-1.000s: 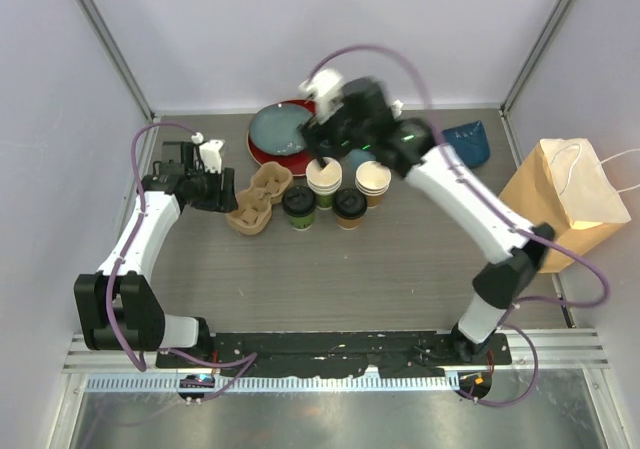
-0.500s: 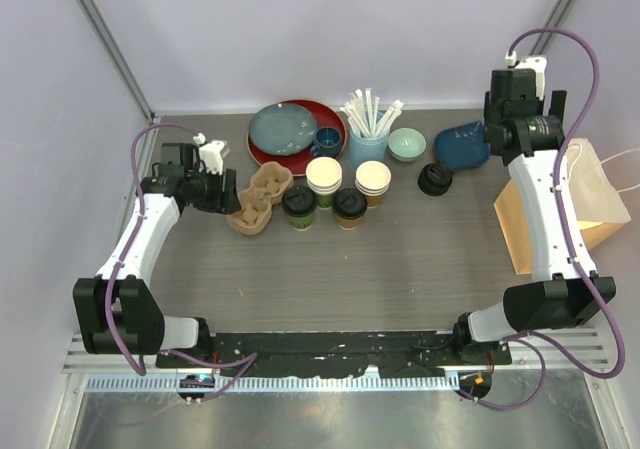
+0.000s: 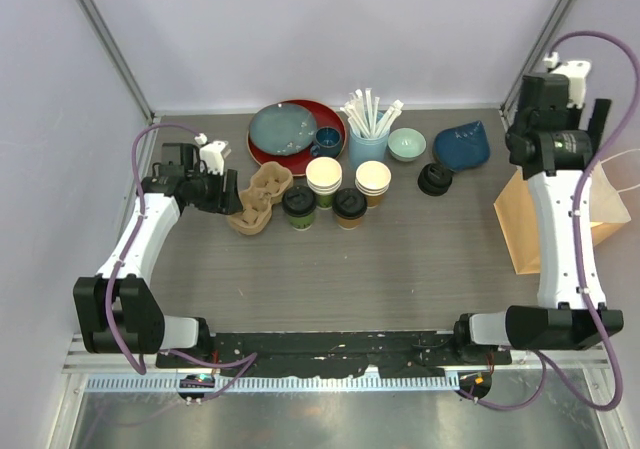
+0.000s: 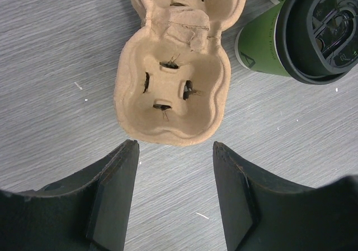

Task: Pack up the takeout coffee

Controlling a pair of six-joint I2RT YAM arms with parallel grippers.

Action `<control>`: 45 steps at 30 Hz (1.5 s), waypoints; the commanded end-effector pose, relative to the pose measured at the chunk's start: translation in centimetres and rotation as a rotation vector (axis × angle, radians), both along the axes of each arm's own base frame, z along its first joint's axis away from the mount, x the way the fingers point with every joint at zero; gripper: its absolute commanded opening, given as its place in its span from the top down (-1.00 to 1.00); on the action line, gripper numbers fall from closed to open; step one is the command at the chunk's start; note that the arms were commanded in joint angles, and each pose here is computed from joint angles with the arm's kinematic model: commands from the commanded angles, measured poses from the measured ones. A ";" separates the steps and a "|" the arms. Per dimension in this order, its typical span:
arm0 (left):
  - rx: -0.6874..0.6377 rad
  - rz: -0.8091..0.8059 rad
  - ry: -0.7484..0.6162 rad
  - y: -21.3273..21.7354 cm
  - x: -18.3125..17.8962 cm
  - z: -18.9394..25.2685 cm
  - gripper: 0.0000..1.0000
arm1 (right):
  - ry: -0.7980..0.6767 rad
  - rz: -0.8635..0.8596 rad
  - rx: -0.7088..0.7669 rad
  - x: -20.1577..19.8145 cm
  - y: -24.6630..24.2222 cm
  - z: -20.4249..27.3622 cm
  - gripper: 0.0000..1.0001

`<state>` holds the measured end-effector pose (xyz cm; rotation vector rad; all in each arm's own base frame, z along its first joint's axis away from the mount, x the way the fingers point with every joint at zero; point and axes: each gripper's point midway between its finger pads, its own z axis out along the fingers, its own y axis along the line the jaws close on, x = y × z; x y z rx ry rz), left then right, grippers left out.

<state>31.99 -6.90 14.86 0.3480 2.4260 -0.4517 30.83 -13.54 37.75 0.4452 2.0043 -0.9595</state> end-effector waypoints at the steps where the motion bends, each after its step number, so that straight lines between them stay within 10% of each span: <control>1: 0.010 0.003 -0.020 0.4 0.3 0.5 -0.19 | -0.111 -0.034 0.042 -2.3 -1.9 1.4 -0.88; 15: 0.039 0.024 -0.024 1.0 0.0 0.8 -0.19 | -0.045 -0.002 0.247 -1.1 -3.5 -6.0 -0.69; 20: 0.041 0.018 -0.029 1.0 -0.2 0.7 -0.19 | -0.081 0.047 0.265 -0.6 -2.8 -4.8 0.72; 22: 0.042 0.015 -0.036 0.9 -0.2 0.8 -0.19 | -0.119 0.085 0.268 -0.6 -2.2 -3.4 0.94; 30: 0.036 0.000 -0.062 0.7 -0.2 1.3 -0.19 | -0.203 0.502 0.382 -0.2 5.5 1.7 0.98; 37: 0.026 -0.014 -0.064 0.5 0.0 1.3 -0.19 | -0.309 0.544 0.298 -3.3 6.7 8.2 0.98; 45: 0.027 -0.017 -0.066 0.5 0.1 1.4 -0.19 | -0.647 1.361 0.502 -5.8 21.2 20.7 0.98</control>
